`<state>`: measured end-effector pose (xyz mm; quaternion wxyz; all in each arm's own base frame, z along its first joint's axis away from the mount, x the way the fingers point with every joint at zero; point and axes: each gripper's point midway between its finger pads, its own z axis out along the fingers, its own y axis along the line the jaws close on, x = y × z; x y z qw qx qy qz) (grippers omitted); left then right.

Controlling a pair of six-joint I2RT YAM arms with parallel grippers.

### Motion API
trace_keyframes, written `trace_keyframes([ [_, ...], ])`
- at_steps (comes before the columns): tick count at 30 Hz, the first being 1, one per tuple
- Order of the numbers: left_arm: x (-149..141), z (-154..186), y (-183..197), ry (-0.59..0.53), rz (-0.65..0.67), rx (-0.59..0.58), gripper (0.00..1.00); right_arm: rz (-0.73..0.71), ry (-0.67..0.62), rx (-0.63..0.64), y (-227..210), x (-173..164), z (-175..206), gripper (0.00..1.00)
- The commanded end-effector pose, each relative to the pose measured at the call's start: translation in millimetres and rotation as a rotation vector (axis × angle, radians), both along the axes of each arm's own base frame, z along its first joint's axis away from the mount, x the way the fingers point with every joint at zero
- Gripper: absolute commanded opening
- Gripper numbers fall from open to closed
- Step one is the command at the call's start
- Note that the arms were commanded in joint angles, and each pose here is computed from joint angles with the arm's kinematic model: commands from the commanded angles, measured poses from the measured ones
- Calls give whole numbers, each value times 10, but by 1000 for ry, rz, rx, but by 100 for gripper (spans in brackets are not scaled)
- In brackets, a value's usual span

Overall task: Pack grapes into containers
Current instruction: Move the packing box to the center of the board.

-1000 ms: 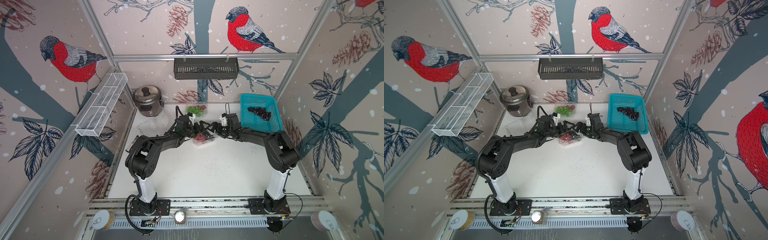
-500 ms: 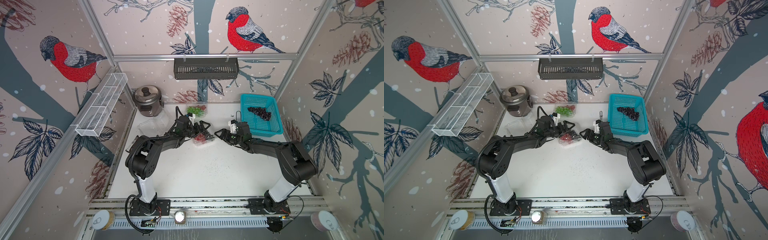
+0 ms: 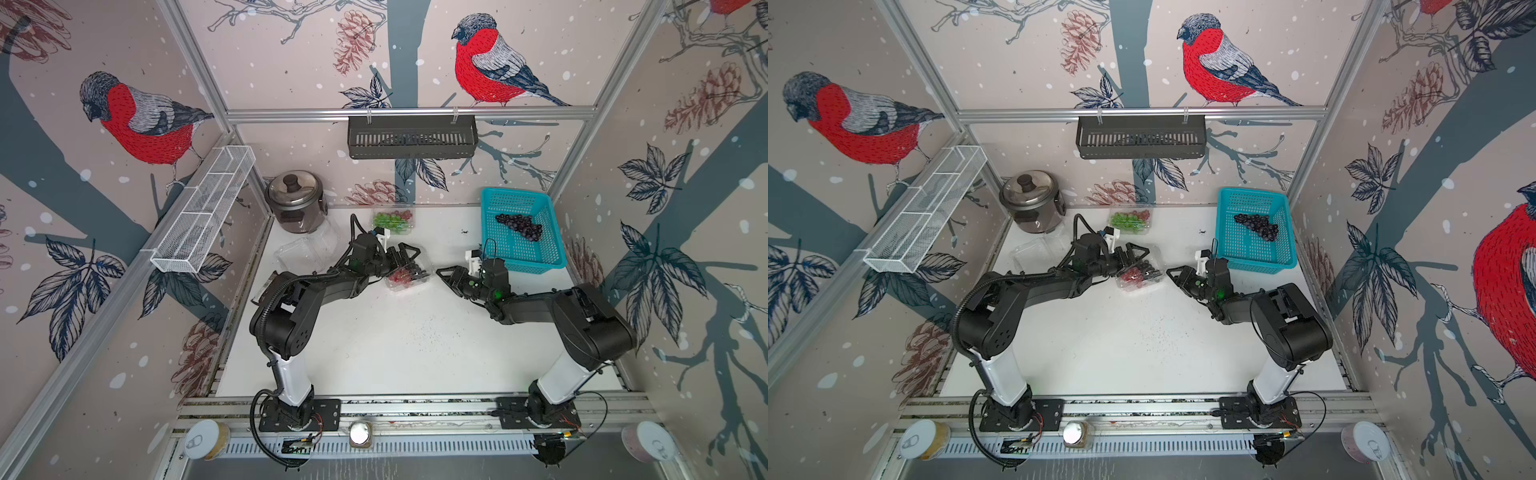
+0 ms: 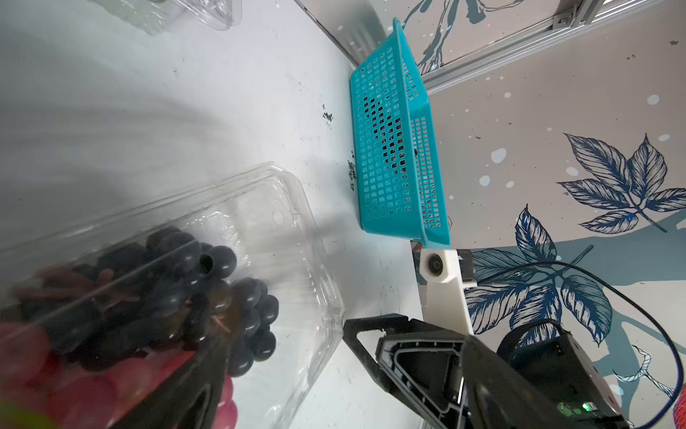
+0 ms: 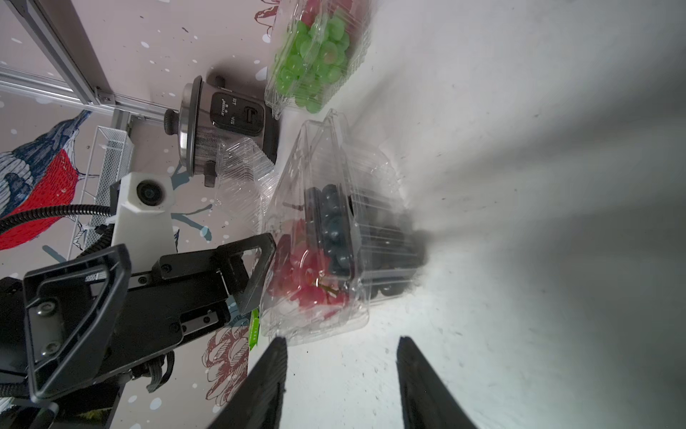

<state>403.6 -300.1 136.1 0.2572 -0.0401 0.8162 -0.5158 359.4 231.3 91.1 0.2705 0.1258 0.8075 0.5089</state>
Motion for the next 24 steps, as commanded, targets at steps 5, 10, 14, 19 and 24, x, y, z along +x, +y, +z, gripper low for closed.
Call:
trace_keyframes([
  [5,-19,18,20,-15,4,11,97,-15,-16,95,68,81,76,41],
  [10,-16,19,28,-16,4,14,97,1,-6,143,136,109,62,33],
  [14,-16,27,35,-19,4,17,97,-2,7,169,168,121,34,33],
  [19,-19,20,55,-17,7,20,97,10,16,193,216,122,10,32],
  [24,-5,28,93,-20,16,25,97,3,26,225,226,123,-4,28],
])
